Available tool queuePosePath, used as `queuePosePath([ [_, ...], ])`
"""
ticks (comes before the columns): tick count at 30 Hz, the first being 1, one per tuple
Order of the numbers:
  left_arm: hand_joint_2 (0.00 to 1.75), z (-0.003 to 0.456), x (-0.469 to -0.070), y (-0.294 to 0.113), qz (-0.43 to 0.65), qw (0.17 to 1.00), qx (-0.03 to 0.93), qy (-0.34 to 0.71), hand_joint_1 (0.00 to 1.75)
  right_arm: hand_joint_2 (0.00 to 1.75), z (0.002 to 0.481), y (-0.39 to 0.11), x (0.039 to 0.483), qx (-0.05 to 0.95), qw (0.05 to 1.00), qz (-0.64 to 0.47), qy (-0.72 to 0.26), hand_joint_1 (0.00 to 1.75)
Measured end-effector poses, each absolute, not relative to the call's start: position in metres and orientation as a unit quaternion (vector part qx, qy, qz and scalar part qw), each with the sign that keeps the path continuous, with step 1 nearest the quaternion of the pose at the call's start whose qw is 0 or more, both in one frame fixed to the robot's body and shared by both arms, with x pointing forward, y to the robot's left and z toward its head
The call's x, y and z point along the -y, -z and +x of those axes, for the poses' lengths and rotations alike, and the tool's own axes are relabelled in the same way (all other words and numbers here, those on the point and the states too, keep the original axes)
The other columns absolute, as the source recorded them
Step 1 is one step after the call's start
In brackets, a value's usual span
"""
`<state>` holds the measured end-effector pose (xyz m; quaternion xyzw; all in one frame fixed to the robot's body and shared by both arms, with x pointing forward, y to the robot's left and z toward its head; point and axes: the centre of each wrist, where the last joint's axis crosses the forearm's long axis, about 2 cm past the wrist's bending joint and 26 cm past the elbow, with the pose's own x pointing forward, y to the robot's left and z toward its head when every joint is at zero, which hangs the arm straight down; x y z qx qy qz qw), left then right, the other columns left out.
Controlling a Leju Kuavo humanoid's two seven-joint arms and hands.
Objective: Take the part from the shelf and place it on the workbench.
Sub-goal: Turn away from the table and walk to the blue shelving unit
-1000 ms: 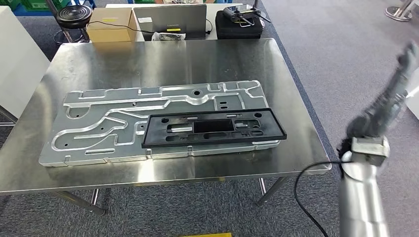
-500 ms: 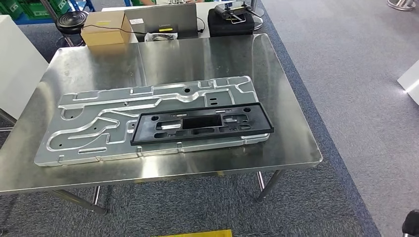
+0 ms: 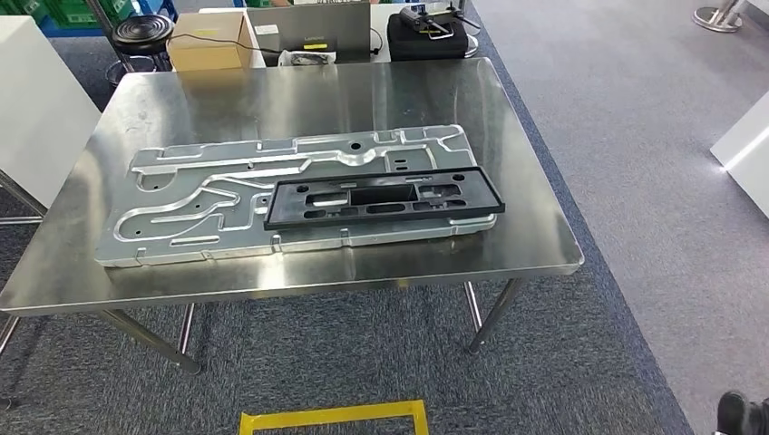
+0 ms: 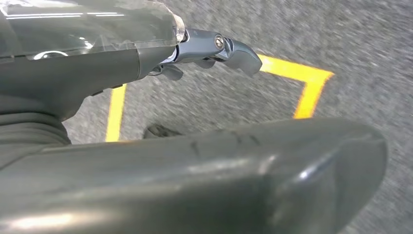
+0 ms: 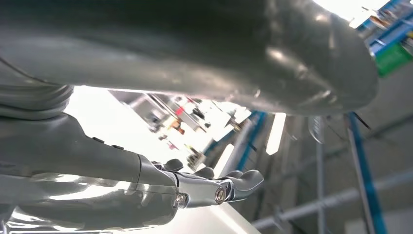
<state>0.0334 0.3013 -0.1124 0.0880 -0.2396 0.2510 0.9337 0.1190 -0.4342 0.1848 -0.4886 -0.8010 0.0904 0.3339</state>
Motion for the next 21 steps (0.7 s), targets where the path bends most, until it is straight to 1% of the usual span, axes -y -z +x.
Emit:
queuePosePath([
  [6, 0.00, 0.034, -0.300, 0.112, 0.086, 0.934, 0.238, -0.252, 0.00, 0.00, 0.125, -0.161, 0.432, 0.784, 0.383, -0.481, -0.088, 0.00],
  [11, 0.00, 0.033, -0.298, 0.112, 0.085, 0.935, 0.237, -0.251, 0.00, 0.00, 0.126, -0.132, 0.441, 0.742, 0.447, -0.490, -0.093, 0.00],
  [15, 0.00, 0.033, -0.298, 0.112, 0.086, 0.935, 0.236, -0.251, 0.00, 0.00, 0.126, -0.122, 0.444, 0.728, 0.466, -0.495, -0.093, 0.00],
  [17, 0.00, 0.033, -0.297, 0.112, 0.083, 0.936, 0.236, -0.247, 0.00, 0.00, 0.116, -0.077, 0.457, 0.653, 0.542, -0.520, -0.093, 0.00],
  [19, 0.00, 0.033, -0.296, 0.112, 0.080, 0.938, 0.237, -0.241, 0.00, 0.00, 0.096, -0.020, 0.463, 0.555, 0.634, -0.531, -0.091, 0.00],
  [21, 0.00, 0.034, -0.296, 0.112, 0.078, 0.938, 0.239, -0.238, 0.00, 0.00, 0.081, 0.013, 0.460, 0.491, 0.685, -0.532, -0.083, 0.00],
])
